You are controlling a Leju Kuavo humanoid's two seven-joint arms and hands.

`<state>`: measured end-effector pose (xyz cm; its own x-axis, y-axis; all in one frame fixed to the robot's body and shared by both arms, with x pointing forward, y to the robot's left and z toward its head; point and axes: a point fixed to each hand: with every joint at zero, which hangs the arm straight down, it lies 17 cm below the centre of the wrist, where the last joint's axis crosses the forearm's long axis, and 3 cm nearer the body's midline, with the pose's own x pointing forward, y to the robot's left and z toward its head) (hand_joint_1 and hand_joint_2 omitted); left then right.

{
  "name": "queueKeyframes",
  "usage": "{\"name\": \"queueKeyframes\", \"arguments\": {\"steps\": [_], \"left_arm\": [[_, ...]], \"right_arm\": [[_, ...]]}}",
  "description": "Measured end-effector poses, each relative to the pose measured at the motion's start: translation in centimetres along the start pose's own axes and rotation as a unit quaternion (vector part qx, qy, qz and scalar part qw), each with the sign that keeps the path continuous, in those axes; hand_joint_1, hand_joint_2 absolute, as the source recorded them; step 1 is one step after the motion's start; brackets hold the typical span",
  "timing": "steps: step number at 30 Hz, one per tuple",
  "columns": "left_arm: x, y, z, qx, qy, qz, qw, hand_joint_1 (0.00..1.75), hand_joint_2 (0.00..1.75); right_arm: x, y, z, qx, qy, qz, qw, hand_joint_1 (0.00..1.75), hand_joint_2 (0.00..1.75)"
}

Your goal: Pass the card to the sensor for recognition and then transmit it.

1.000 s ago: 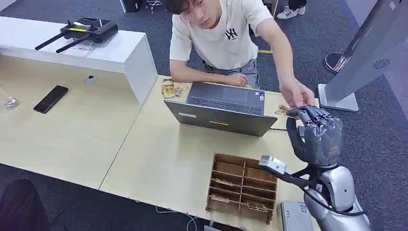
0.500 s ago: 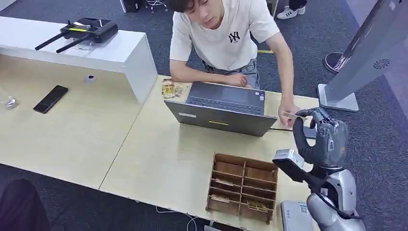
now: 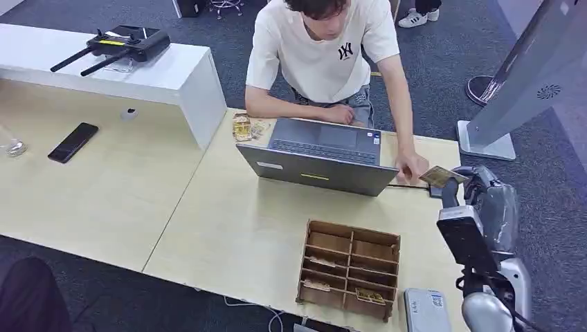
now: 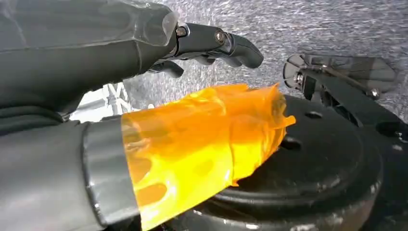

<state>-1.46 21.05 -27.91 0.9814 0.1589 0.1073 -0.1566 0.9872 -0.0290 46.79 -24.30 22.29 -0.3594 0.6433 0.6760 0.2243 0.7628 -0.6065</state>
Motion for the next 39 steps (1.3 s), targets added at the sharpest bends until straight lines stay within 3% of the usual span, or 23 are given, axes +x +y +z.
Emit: {"name": "queueKeyframes", "arguments": {"steps": [6, 17, 28, 39], "left_arm": [[-0.2, -0.2, 0.0, 0.005, 0.014, 0.032, 0.999, 0.0, 0.0], [-0.5, 0.1, 0.0, 0.009, 0.03, 0.068, 0.997, 0.0, 0.0], [-0.4, 0.3, -0.1, 0.013, 0.04, 0.099, 0.994, 0.0, 0.0], [-0.4, 0.6, -0.1, 0.019, 0.045, 0.111, 0.993, 0.0, 0.0]], "right_arm": [[-2.5, 2.3, 2.3, 0.092, 0.043, -0.018, 0.995, 1.75, 1.75], [-5.2, 4.8, 6.0, 0.191, 0.1, -0.06, 0.975, 1.75, 1.75], [-7.5, 5.6, 9.2, 0.246, 0.133, -0.042, 0.959, 1.75, 1.75], [-7.8, 5.8, 11.5, 0.258, 0.145, -0.031, 0.955, 1.75, 1.75]]}}
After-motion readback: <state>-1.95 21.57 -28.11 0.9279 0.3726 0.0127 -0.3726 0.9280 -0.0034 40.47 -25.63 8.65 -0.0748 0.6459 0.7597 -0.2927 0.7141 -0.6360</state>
